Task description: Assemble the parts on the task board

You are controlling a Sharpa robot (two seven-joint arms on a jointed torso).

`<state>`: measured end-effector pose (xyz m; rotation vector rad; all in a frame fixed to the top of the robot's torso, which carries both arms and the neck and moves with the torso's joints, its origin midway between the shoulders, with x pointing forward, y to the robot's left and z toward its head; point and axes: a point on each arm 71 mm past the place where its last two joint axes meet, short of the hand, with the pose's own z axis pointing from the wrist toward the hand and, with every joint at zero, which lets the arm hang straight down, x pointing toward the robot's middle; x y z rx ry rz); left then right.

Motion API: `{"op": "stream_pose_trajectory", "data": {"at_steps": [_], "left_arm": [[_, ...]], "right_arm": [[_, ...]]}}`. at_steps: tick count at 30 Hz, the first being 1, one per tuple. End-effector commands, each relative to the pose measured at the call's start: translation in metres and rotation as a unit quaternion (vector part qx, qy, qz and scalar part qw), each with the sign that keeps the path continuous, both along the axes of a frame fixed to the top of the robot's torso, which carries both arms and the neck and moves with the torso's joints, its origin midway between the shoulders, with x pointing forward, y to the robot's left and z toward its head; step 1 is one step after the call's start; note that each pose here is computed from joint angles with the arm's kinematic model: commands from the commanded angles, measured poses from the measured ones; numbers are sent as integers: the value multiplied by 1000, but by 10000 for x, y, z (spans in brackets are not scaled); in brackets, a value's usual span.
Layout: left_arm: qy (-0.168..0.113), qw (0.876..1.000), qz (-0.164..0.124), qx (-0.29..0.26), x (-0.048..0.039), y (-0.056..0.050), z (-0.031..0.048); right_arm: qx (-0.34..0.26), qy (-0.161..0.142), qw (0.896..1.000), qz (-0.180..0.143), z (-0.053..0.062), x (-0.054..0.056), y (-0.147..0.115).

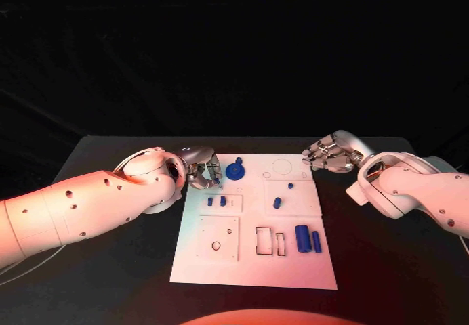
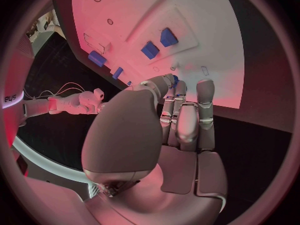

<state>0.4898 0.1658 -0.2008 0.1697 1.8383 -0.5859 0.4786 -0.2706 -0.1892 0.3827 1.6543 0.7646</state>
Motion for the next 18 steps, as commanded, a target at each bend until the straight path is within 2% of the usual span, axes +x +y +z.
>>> {"op": "stream_pose_trajectory", "data": {"at_steps": [1, 11, 18], "left_arm": [[3, 1000, -1, 3, 6, -20, -24], [17, 1000, -2, 9, 24, -55, -114], [20, 1000, -6, 9, 17, -83, -133]], "right_arm": [[-17, -12, 1000, 23, 8, -16, 38], [-16, -16, 999, 30, 24, -49, 90], [-15, -16, 999, 33, 27, -59, 110]]}}
